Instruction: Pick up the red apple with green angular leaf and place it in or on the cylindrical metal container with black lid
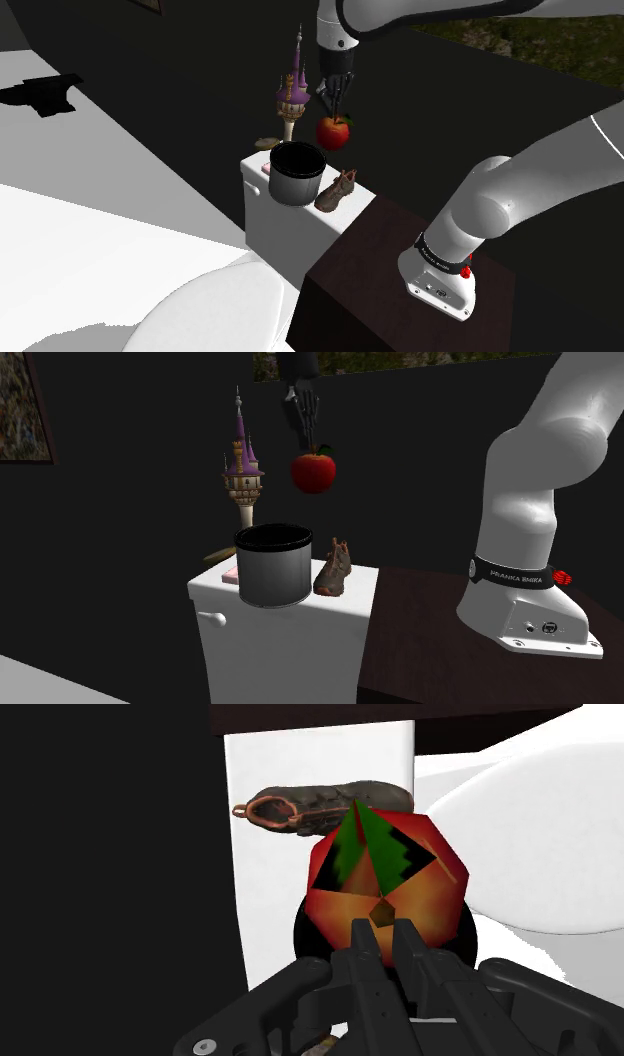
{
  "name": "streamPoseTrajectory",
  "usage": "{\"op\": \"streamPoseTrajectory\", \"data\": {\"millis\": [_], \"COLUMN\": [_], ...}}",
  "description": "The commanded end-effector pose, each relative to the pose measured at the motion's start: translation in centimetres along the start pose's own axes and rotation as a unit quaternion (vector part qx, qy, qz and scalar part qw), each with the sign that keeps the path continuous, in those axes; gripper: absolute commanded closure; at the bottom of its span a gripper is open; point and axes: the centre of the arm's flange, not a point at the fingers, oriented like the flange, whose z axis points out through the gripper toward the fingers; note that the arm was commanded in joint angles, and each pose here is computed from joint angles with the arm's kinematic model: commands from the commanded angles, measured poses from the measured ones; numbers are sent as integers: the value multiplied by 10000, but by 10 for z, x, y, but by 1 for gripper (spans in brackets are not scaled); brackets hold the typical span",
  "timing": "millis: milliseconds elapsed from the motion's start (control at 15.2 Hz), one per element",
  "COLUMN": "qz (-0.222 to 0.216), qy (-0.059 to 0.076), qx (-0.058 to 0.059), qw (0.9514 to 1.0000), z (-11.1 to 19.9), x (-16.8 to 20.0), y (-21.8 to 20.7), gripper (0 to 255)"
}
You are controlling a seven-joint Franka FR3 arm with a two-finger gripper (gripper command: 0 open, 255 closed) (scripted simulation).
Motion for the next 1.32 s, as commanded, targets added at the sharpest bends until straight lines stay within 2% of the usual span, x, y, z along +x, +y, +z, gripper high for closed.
{"op": "streamPoseTrajectory", "data": {"millis": [0, 396, 1254], "qz": [-1, -1, -1], "qy": [2, 2, 2], "qx": [-1, -1, -1], "qw": [10000, 10000, 10000], "z": [-6, -24, 43], "x": [27, 100, 102], "y": [2, 10, -4], "gripper": [255, 255, 255]}}
